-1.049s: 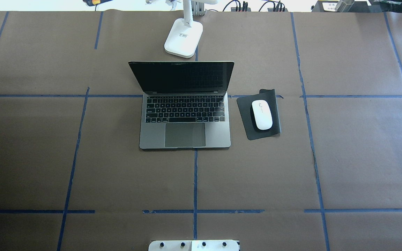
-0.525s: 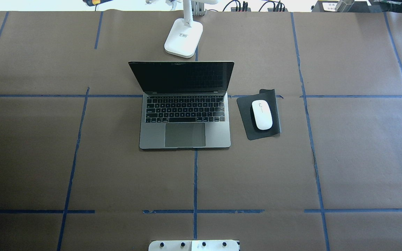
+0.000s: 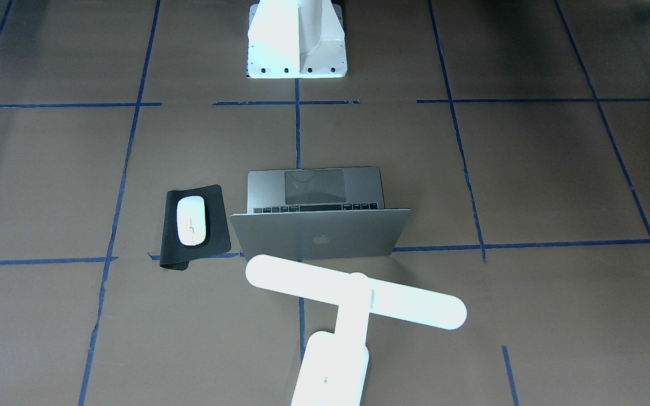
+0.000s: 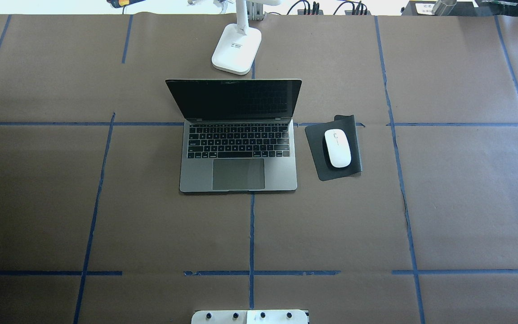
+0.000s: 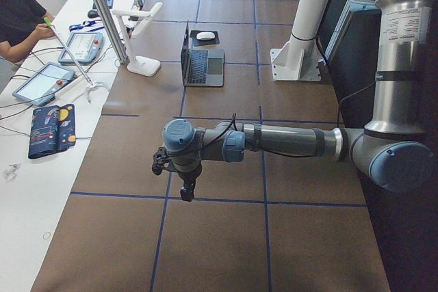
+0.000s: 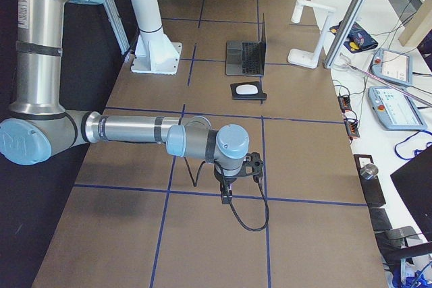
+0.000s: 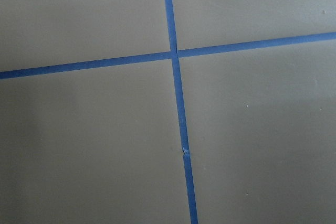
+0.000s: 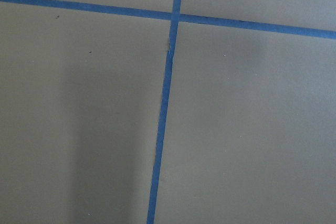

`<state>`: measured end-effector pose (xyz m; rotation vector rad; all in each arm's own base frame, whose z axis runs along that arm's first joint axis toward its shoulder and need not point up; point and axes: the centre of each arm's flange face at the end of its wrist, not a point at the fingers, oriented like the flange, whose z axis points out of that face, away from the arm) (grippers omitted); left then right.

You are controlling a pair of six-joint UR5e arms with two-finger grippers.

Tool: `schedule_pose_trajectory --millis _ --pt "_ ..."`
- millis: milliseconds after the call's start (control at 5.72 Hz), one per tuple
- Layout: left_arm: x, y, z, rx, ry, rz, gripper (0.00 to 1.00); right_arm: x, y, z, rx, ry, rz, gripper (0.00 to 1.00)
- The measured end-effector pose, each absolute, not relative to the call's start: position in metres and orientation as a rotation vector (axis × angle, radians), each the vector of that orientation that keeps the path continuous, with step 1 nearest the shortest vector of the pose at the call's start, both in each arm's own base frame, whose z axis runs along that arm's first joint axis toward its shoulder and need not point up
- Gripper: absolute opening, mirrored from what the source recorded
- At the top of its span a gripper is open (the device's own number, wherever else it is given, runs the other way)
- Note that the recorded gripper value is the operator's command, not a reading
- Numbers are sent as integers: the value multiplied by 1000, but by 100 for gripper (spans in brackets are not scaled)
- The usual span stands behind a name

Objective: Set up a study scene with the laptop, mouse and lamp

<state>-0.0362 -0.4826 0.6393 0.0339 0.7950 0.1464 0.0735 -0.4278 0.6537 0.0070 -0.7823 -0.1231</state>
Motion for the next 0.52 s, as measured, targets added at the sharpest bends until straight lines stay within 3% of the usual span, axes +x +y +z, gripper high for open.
schedule_pose_trajectory --millis 525 --pt "-38 -479 622 71 788 170 100 73 -431 649 15 -785 -124 100"
